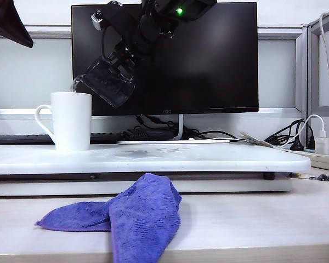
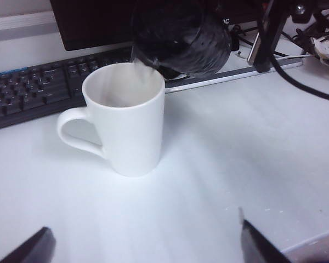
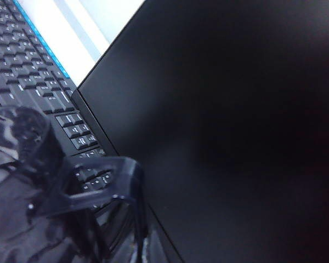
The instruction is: Carefully pick up the black cup and pour some water from the black cup into the white cup.
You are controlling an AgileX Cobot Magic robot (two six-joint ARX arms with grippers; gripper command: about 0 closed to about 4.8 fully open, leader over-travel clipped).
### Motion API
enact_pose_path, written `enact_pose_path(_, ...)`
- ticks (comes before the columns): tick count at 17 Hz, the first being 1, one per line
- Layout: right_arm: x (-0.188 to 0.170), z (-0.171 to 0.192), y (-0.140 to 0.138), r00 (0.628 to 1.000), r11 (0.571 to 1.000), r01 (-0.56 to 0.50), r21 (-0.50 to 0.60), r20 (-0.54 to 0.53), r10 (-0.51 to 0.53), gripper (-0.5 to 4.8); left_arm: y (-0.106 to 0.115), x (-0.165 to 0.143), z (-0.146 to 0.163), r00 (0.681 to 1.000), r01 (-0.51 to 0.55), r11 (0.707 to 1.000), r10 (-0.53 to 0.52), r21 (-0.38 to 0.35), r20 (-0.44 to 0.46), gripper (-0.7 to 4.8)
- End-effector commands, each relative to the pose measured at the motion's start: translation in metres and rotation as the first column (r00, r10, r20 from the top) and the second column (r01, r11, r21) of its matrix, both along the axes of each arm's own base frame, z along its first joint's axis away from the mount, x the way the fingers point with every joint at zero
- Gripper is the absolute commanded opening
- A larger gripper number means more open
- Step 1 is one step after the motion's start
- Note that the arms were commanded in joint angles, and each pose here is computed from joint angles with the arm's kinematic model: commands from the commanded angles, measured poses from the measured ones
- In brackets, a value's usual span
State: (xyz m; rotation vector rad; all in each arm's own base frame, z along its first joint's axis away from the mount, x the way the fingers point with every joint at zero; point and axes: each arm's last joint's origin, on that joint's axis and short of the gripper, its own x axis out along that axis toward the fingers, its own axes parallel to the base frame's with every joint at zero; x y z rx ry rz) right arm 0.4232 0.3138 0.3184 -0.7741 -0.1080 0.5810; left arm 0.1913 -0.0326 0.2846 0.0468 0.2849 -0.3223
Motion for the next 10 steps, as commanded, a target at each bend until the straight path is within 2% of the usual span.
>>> enact_pose_path(1, -0.004, 0.0146, 0.0022, 0.996, 1.0, 0.004, 0.014, 0.085, -0.005, -0.06, 0.0001, -0.0003, 0.0015, 1.0, 0.001, 1.0, -0.001, 0.0, 0.01, 4.79)
enact_pose_path(10, -0.0036, 0.0167, 0.0019, 0.987, 0.998, 0.023, -0.057, 0.158, -0.014, -0.06, 0.0002, -0.0005, 0.0006, 1.0, 0.001, 1.0, -0.001, 0.001, 0.001, 4.79)
